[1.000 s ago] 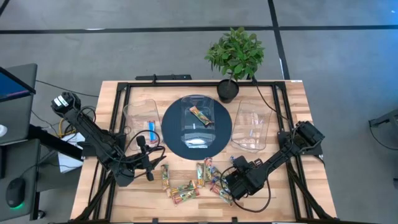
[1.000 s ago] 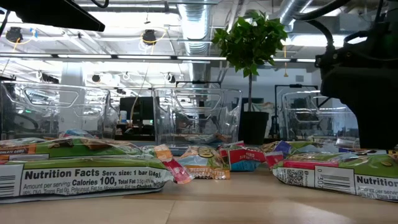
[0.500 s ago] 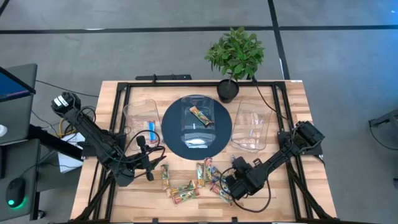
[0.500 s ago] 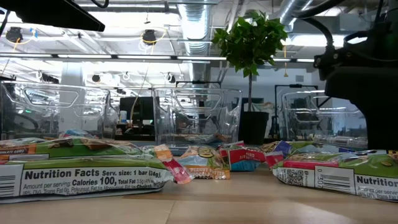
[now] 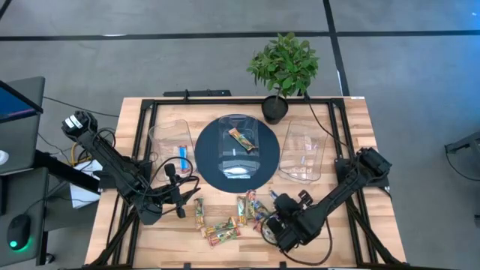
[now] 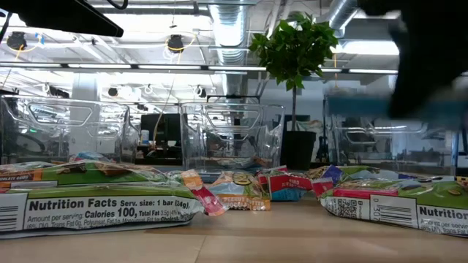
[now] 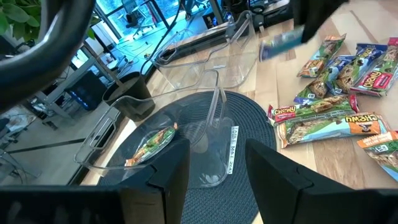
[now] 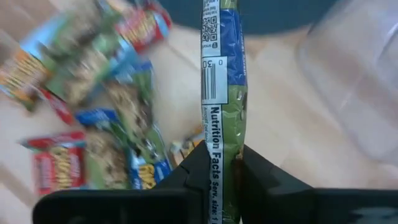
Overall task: Pick and place Granola Bars by type
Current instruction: Put the blue granola bar into the right transparent bin
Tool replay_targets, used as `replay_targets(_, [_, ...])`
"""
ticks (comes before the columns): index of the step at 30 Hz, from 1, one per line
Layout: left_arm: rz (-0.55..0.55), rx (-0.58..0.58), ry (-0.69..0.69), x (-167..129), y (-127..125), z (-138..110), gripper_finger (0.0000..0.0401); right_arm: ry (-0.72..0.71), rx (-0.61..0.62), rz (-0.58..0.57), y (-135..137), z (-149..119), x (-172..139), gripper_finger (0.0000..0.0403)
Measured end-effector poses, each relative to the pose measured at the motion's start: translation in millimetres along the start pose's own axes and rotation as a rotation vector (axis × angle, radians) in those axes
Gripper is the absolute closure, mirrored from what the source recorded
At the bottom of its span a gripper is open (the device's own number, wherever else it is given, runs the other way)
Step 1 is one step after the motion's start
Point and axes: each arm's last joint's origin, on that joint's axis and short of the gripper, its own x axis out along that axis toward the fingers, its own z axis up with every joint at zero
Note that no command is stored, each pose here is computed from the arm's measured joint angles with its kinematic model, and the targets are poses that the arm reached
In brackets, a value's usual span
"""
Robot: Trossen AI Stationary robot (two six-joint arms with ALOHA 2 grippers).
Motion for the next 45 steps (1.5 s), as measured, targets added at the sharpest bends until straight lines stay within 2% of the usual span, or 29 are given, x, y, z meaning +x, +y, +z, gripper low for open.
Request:
replay_targets(5, [0.000, 0.000, 0.000, 0.0, 0.0, 0.0, 0.0250, -0.094, -0.018, -0.049, -2.3, 15.4, -30.3, 0.0368])
replay_targets(9, [0.000, 0.001, 0.000, 0.0, 0.0, -0.1, 0.0250, -0.145, 0.033, -0.174, -16.6, 26.7, -43.8, 0.0364])
replay_targets(16, [0.000, 0.005, 0.002, 0.0, 0.1, -0.4, 0.0250, -0.138, 0.081, -0.215, -31.0, 44.7, -38.9, 0.0371])
replay_targets(25, [0.001, 0.009, 0.004, 0.0, 0.2, -0.8, 0.0250, -0.055, 0.005, -0.293, -49.0, 57.2, -21.5, 0.0364])
replay_targets(29, [0.000, 0.009, 0.004, 0.0, 0.1, -0.7, 0.0250, -0.051, 0.006, -0.297, -71.2, 61.0, -24.4, 0.0372])
replay_targets(34, [0.000, 0.009, 0.004, 0.0, 0.1, -0.8, 0.0250, -0.072, 0.034, -0.294, -112.6, 57.7, -29.0, 0.0367])
replay_targets(39, [0.005, 0.007, 0.006, 1.1, 0.8, -0.6, 0.0250, -0.114, 0.130, -0.323, -148.3, 52.8, -18.0, 0.0359])
replay_targets(45, [0.036, -0.004, 0.020, 7.6, 5.0, -0.4, 0.0250, -0.100, 0.243, -0.312, -168.7, 55.3, 4.9, 0.0363])
